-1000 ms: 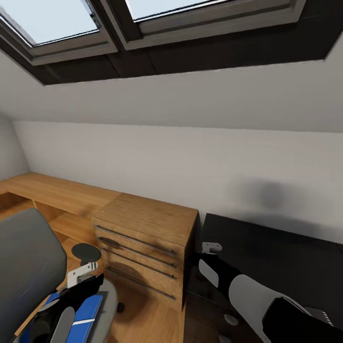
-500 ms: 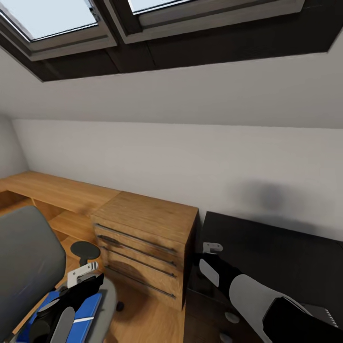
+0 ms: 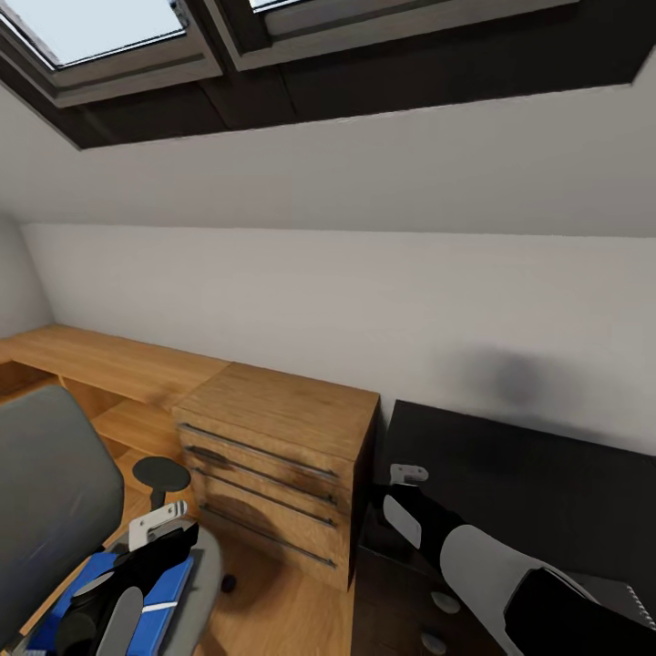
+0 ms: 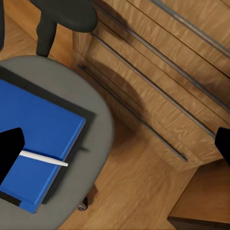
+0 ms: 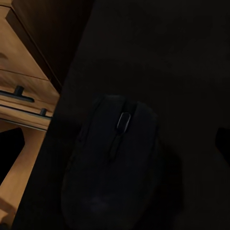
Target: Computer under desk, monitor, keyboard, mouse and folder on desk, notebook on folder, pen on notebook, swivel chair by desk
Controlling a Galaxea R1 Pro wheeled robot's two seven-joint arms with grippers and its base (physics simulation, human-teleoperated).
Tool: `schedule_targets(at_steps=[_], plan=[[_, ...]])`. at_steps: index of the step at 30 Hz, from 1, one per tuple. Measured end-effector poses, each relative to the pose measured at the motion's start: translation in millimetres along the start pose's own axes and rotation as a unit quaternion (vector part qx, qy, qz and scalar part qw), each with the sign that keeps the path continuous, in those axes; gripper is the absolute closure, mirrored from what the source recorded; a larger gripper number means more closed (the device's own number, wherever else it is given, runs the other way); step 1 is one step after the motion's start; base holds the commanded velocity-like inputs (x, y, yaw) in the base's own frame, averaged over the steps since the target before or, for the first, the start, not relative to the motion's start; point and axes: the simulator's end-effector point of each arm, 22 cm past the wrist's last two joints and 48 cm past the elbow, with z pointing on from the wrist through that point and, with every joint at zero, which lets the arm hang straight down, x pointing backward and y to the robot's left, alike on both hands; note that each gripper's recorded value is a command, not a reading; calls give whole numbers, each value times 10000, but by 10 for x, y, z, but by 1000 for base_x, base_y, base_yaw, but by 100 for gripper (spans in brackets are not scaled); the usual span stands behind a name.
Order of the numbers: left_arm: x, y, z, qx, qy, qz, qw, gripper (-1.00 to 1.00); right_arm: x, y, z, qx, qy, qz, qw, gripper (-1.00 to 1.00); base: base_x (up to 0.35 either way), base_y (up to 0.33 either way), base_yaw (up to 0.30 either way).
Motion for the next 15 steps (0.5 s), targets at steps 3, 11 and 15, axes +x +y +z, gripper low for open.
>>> schedule_targets(at_steps=[3, 11, 15], plan=[[34, 7, 29, 1, -2, -1, 10000, -100, 42, -3, 34, 2, 35, -14, 10000, -100, 0, 0, 0], [129, 30, 107, 1, -4, 0, 10000, -100, 142, 7, 124, -3, 68, -20, 10000, -100, 0, 0, 0], [179, 42, 146, 1, -5, 0, 10000, -100, 205, 13, 170, -10, 107, -29, 9999, -100, 0, 0, 0]])
